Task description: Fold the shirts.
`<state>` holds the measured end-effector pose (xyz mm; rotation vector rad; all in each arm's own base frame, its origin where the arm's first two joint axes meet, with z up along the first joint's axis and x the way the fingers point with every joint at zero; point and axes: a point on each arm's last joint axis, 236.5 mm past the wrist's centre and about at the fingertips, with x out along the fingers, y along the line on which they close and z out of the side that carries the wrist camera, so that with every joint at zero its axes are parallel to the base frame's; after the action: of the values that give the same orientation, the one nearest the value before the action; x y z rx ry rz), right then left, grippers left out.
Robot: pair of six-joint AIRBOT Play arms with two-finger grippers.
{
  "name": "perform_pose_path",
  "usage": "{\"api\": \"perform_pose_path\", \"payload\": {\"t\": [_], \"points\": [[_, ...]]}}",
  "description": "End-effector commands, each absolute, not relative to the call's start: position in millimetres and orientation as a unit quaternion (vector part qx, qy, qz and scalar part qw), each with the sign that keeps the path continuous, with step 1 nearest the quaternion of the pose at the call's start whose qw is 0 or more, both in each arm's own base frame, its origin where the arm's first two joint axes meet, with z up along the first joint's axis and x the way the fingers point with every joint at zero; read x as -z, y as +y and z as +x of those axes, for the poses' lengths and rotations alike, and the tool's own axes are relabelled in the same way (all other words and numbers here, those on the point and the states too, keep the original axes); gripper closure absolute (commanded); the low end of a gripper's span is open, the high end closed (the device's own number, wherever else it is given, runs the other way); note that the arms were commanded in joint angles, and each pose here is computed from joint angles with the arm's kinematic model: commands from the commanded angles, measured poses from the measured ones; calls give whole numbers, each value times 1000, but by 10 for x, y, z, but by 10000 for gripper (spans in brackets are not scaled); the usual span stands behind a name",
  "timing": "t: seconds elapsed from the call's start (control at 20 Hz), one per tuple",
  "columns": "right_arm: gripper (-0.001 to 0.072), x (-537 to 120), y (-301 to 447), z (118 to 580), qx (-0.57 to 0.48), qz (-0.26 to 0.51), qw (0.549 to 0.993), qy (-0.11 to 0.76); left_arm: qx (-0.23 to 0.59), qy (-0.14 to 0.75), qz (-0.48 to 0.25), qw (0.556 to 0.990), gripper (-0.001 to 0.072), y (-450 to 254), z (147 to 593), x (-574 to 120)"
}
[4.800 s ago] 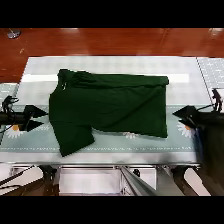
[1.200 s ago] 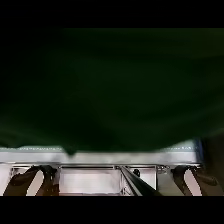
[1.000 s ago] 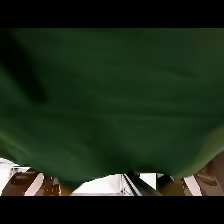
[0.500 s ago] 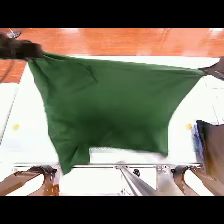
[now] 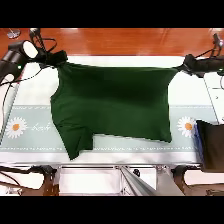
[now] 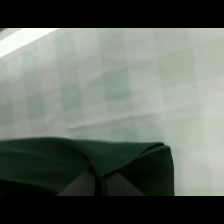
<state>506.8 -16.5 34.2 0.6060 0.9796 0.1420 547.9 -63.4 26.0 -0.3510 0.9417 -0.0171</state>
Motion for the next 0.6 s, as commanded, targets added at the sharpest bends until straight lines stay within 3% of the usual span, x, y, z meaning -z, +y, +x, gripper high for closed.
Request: {"api": "perform_pose_path", "payload": {"t": [0.0,0.3,0.55], "points": [[687,-90,-65,5115,-80,297,815,491,28,489,-175,854,674,-745,5434,4],[687,-43,-13,4426,-137,270,747,592,97,629,-69,768,674,-539,4653,222],[687,507,40,4013,-99,232,703,665,103,695,-67,708,674,-508,4247,621]]}}
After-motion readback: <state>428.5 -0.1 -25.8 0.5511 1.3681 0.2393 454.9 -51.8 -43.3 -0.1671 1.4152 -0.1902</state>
